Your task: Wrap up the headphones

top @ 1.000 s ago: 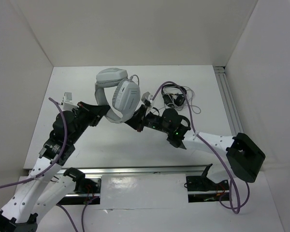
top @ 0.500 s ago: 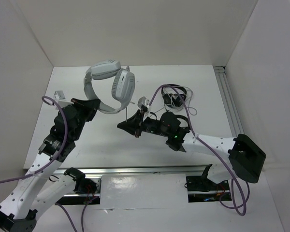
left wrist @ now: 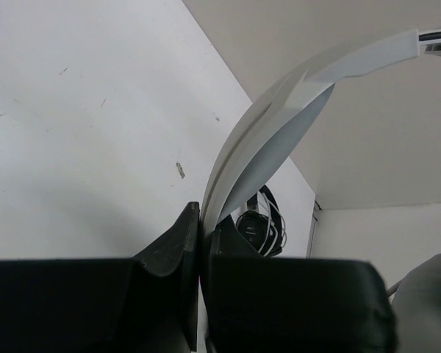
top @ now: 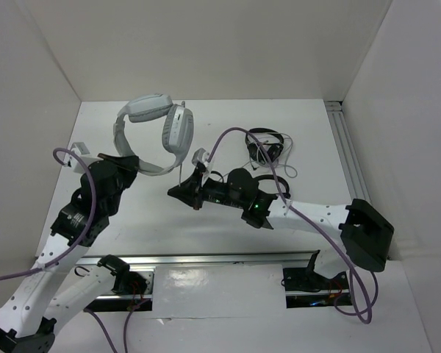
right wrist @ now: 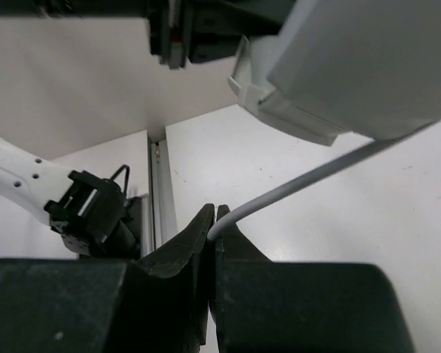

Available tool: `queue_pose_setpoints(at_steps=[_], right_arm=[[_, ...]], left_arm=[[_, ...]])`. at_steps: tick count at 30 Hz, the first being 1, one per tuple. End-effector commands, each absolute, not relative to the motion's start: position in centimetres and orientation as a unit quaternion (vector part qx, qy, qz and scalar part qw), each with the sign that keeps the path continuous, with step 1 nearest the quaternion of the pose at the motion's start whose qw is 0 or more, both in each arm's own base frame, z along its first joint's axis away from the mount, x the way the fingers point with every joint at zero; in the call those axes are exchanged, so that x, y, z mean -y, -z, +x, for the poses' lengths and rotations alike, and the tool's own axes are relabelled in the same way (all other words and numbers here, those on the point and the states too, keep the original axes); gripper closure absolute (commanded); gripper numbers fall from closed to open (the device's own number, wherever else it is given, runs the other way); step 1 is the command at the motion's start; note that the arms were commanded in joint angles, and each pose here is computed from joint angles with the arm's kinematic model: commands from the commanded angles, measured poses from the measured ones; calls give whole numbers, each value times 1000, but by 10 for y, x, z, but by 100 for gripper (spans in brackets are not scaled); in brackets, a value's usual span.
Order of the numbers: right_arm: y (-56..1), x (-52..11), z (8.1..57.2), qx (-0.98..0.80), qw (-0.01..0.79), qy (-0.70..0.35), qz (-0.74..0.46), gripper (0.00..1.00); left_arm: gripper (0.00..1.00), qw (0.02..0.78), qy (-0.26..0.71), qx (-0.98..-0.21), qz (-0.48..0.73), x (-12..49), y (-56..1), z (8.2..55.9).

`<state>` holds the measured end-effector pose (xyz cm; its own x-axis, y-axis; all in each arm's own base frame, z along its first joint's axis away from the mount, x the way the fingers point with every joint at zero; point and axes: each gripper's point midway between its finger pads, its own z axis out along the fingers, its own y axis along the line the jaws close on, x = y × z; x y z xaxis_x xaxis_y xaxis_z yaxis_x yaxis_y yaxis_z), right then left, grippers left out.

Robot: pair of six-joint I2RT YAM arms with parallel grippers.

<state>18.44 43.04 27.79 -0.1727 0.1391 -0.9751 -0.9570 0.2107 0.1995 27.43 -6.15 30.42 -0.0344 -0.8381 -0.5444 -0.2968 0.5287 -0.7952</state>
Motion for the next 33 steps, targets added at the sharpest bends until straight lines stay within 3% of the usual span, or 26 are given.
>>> queue_pose_setpoints(at_steps=[1,11,18,22,33], right_arm=[[-268,-446,171,-563,515,-516,-390,98],[-267,-452,177,-567,510,-512,-396,99],[-294,-456,141,-513,479,-563,-436,99],[-309,-453,120,-477,456,-597,-456,89],[-326,-439,69,-404,397,-678,-468,76]], left_arm=[[100,594,319,-580,-457,54,-378,278],[100,587,316,-596,-448,59,-388,281],[100,588,266,-605,-465,49,-350,289],[100,588,233,-617,-469,46,-337,295],[100,575,147,-647,-478,34,-322,305]])
